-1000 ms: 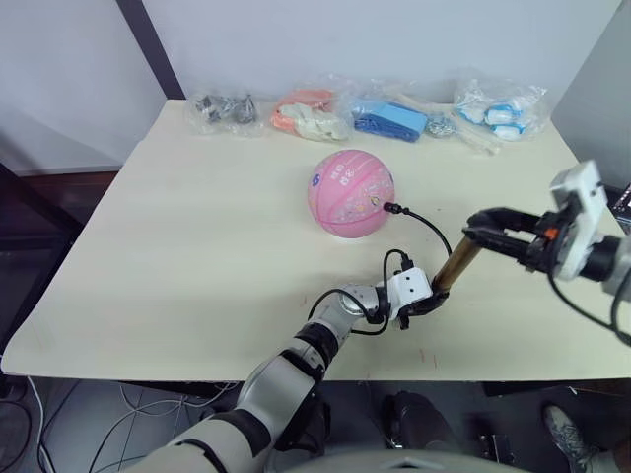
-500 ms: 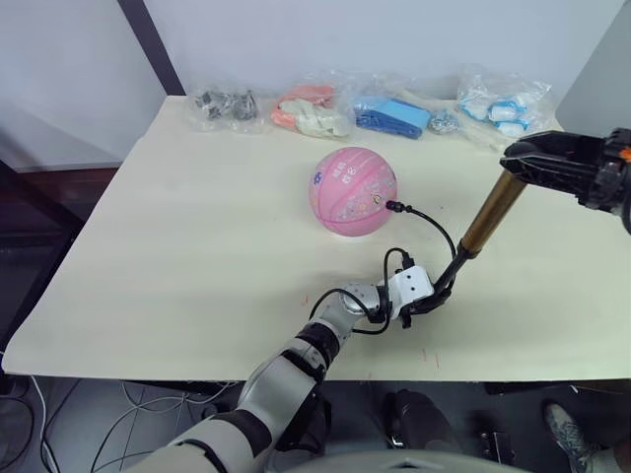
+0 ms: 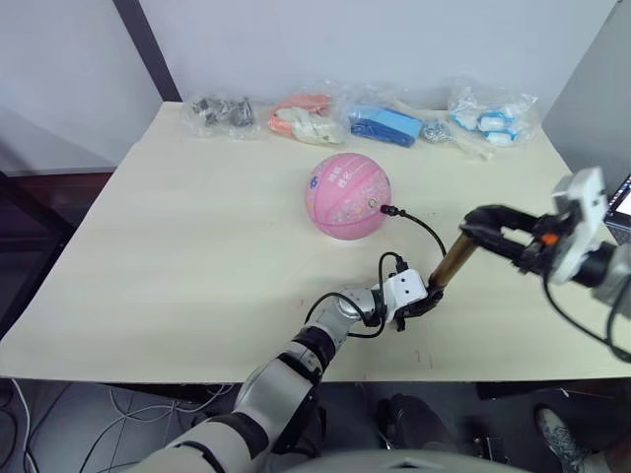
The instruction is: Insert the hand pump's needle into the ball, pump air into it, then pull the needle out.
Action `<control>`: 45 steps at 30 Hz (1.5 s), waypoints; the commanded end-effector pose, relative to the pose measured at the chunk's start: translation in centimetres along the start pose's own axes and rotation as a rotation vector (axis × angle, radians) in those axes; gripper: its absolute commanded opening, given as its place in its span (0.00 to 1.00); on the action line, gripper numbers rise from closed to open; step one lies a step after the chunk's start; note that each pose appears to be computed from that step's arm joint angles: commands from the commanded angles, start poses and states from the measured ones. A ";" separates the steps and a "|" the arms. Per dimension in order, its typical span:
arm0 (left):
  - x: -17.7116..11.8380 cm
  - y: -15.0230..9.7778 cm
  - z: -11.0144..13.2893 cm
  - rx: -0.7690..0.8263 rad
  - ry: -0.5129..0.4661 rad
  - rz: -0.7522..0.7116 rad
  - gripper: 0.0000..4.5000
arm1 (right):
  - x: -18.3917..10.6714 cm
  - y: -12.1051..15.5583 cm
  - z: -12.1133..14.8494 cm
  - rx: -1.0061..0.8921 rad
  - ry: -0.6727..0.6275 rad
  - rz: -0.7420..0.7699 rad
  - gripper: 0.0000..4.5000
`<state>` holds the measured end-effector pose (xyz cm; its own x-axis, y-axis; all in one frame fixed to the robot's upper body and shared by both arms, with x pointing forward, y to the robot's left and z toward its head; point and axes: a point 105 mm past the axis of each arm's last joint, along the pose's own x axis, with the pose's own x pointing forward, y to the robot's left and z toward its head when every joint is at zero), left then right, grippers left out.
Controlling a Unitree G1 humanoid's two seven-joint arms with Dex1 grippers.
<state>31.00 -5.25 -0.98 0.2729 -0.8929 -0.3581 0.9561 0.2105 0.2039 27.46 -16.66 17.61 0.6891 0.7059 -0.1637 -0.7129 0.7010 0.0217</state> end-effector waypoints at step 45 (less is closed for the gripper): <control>-1.5 -2.1 -5.2 -0.088 0.175 -0.063 0.25 | -5.4 -1.5 15.2 -0.146 -0.188 -0.067 0.46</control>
<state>30.94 -6.06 0.09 0.2408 -0.9140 -0.3265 0.9609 0.1772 0.2126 27.41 -18.58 29.63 0.6665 0.7376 -0.1083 -0.7423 0.6700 -0.0055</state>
